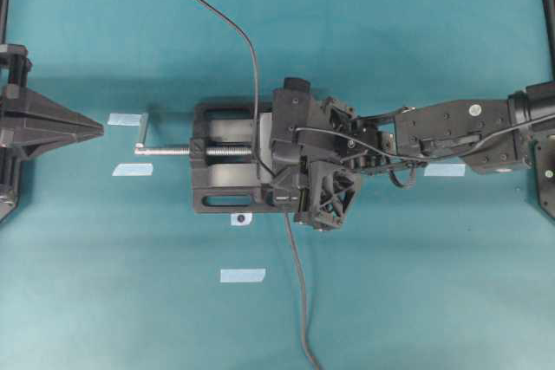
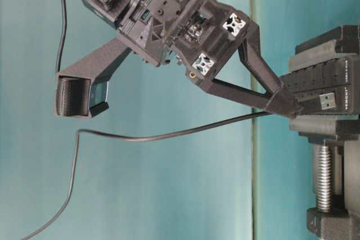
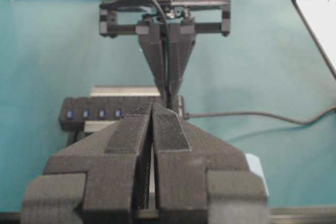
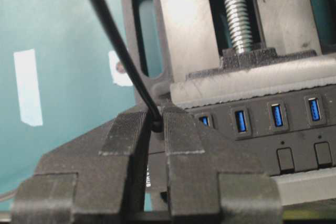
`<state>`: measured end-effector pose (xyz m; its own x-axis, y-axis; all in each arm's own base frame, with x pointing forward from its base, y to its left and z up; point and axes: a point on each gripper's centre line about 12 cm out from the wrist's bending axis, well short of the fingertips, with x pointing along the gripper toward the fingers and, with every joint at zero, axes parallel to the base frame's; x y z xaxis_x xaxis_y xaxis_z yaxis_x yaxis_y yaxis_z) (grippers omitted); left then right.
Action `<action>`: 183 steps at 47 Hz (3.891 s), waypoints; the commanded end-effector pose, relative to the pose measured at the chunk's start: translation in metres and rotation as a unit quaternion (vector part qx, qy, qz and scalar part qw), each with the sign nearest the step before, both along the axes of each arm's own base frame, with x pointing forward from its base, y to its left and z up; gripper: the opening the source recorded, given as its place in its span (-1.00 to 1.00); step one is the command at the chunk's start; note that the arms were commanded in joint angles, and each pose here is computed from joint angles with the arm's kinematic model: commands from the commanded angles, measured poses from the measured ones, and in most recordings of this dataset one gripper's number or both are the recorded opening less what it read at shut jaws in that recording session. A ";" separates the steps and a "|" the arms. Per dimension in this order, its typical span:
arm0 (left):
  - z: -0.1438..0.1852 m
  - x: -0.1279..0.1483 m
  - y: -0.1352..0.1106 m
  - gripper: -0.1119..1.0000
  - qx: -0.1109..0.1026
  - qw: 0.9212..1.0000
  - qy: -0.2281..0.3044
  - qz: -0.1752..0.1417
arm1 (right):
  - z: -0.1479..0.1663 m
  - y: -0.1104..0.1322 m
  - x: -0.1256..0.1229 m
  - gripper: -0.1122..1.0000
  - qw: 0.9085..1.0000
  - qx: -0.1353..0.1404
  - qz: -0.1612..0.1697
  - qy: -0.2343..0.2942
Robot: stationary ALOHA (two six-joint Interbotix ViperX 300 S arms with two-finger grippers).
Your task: Insert the USB into the front port of the fixed hub.
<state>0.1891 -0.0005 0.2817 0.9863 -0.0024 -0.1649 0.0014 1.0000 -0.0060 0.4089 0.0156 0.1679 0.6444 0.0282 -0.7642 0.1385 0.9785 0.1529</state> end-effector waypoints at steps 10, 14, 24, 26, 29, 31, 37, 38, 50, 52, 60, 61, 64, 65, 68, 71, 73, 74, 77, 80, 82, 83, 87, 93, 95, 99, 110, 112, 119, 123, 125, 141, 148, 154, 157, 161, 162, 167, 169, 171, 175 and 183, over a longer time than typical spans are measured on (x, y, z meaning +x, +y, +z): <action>0.004 0.002 0.000 -0.80 0.001 1.000 -0.005 -0.001 | 0.003 0.003 -0.002 -0.71 1.000 0.000 0.002 -0.001; 0.004 0.002 0.000 -0.80 0.002 1.000 -0.005 -0.001 | 0.002 0.001 -0.003 -0.71 1.000 -0.002 0.001 0.001; 0.005 0.002 0.000 -0.80 0.000 1.000 -0.007 -0.001 | -0.001 -0.002 -0.006 -0.71 1.000 -0.004 0.000 0.006; 0.005 0.002 0.000 -0.80 0.001 1.000 -0.007 -0.001 | -0.003 -0.003 -0.007 -0.71 1.000 -0.005 -0.001 0.008; 0.005 0.002 0.000 -0.80 0.001 1.000 -0.007 -0.001 | -0.004 -0.004 -0.008 -0.71 1.000 -0.005 -0.003 0.008; 0.005 0.002 0.000 -0.80 0.001 1.000 -0.008 -0.001 | -0.005 -0.004 -0.009 -0.71 1.000 -0.005 -0.003 0.010; 0.005 0.002 0.000 -0.80 0.001 1.000 -0.008 -0.001 | -0.006 -0.006 -0.010 -0.71 1.000 -0.004 -0.004 0.004; 0.006 0.002 0.000 -0.80 0.001 1.000 -0.008 -0.001 | -0.006 -0.006 -0.010 -0.71 1.000 -0.004 -0.004 0.003; 0.006 0.002 0.000 -0.80 0.001 1.000 -0.008 -0.001 | -0.005 -0.005 -0.009 -0.71 1.000 -0.003 -0.005 -0.004; 0.006 0.002 0.000 -0.80 0.001 1.000 -0.009 -0.001 | -0.005 -0.004 -0.008 -0.71 1.000 -0.003 -0.004 -0.005; 0.006 0.002 0.000 -0.80 0.001 1.000 -0.009 -0.001 | -0.004 -0.004 -0.008 -0.71 1.000 -0.002 -0.005 -0.005; 0.006 0.002 0.000 -0.80 0.001 1.000 -0.009 -0.001 | -0.004 -0.003 -0.008 -0.71 1.000 -0.001 -0.004 -0.005; 0.006 0.002 0.000 -0.80 0.000 1.000 -0.009 -0.001 | -0.004 -0.002 -0.008 -0.71 1.000 0.000 -0.004 -0.005; 0.006 0.002 0.000 -0.80 0.000 1.000 -0.009 -0.001 | -0.006 -0.002 -0.008 -0.71 1.000 0.000 -0.003 -0.004; 0.006 0.002 0.000 -0.80 0.000 1.000 -0.009 -0.001 | -0.008 0.001 -0.009 -0.71 1.000 0.001 -0.002 0.000; 0.006 0.002 0.000 -0.80 0.001 1.000 -0.009 -0.001 | -0.010 0.004 -0.009 -0.71 1.000 0.003 0.001 0.003; 0.006 0.002 0.000 -0.80 0.001 1.000 -0.009 -0.001 | -0.012 0.006 -0.010 -0.71 1.000 0.004 0.002 0.006; 0.006 0.002 0.000 -0.80 0.001 1.000 -0.009 -0.001 | -0.012 0.008 -0.009 -0.71 1.000 0.005 0.003 0.006; 0.005 0.002 0.000 -0.80 0.000 1.000 -0.008 -0.001 | -0.013 0.009 -0.010 -0.71 1.000 0.007 0.002 0.007; 0.005 0.002 0.000 -0.80 0.001 1.000 -0.008 -0.001 | -0.013 0.011 -0.009 -0.71 1.000 0.009 0.002 0.007; 0.005 0.002 0.000 -0.80 0.001 1.000 -0.008 -0.001 | -0.014 0.011 -0.009 -0.71 1.000 0.010 0.001 0.008; 0.005 0.002 0.000 -0.80 0.001 1.000 -0.008 -0.001 | -0.014 0.011 -0.009 -0.71 1.000 0.010 0.002 0.007; 0.005 0.002 0.000 -0.80 0.001 1.000 -0.009 -0.001 | -0.014 0.011 -0.009 -0.71 1.000 0.010 0.001 0.008; 0.005 0.002 0.000 -0.80 0.001 1.000 -0.009 -0.001 | -0.014 0.011 -0.009 -0.71 1.000 0.010 0.002 0.008; 0.005 0.002 0.000 -0.80 0.001 1.000 -0.009 -0.001 | -0.014 0.011 -0.009 -0.71 1.000 0.010 0.002 0.009; 0.005 0.002 0.000 -0.80 0.001 1.000 -0.008 -0.001 | -0.015 0.011 -0.010 -0.71 1.000 0.009 0.002 0.011; 0.005 0.002 0.000 -0.80 0.001 1.000 -0.009 -0.001 | -0.025 0.012 -0.010 -0.71 1.000 0.010 0.001 0.024; 0.005 0.002 0.000 -0.80 0.001 1.000 -0.008 -0.001 | -0.026 0.012 -0.010 -0.71 1.000 0.010 0.002 0.026; 0.005 0.002 0.000 -0.80 0.001 1.000 -0.008 -0.001 | -0.028 0.014 -0.010 -0.71 1.000 0.010 0.004 0.028; 0.005 0.002 0.000 -0.80 0.001 1.000 -0.008 -0.001 | -0.028 0.014 -0.010 -0.71 1.000 0.010 0.004 0.028; 0.005 0.002 0.000 -0.80 0.001 1.000 -0.008 -0.001 | -0.028 0.014 -0.010 -0.71 1.000 0.010 0.004 0.028; 0.004 0.002 0.000 -0.80 0.001 1.000 -0.008 -0.001 | -0.026 0.014 -0.009 -0.71 1.000 0.010 0.004 0.026; 0.003 0.002 0.000 -0.80 0.000 1.000 -0.007 -0.001 | -0.024 0.014 -0.008 -0.71 1.000 0.010 0.004 0.023; 0.005 0.002 0.000 -0.80 0.001 1.000 -0.008 -0.001 | -0.023 0.014 -0.007 -0.71 1.000 0.010 0.004 0.021; 0.005 0.002 0.000 -0.80 0.001 1.000 -0.008 -0.001 | -0.022 0.014 -0.007 -0.71 1.000 0.009 0.004 0.021; 0.006 0.002 0.000 -0.80 0.001 1.000 -0.009 -0.001 | -0.021 0.014 -0.007 -0.71 1.000 0.009 0.005 0.018; 0.005 0.002 0.000 -0.80 0.001 1.000 -0.008 -0.001 | -0.021 0.014 -0.007 -0.71 1.000 0.009 0.006 0.017; 0.005 0.002 0.000 -0.80 0.001 1.000 -0.008 -0.001 | -0.017 0.014 -0.007 -0.68 1.000 0.009 0.006 0.011; 0.006 0.002 0.000 -0.80 0.001 1.000 -0.009 -0.001 | -0.015 0.014 -0.007 -0.65 1.000 0.009 0.006 0.009; 0.005 0.002 0.000 -0.80 0.001 1.000 -0.008 -0.001 | -0.014 0.014 -0.007 -0.62 1.000 0.009 0.006 0.007; 0.006 0.002 0.000 -0.80 0.001 1.000 -0.010 -0.001 | -0.013 0.014 -0.007 -0.52 1.000 0.008 0.007 0.005; 0.007 0.001 0.000 -0.80 0.001 1.000 -0.017 -0.001 | -0.012 0.014 -0.005 -0.12 1.000 0.009 0.006 0.004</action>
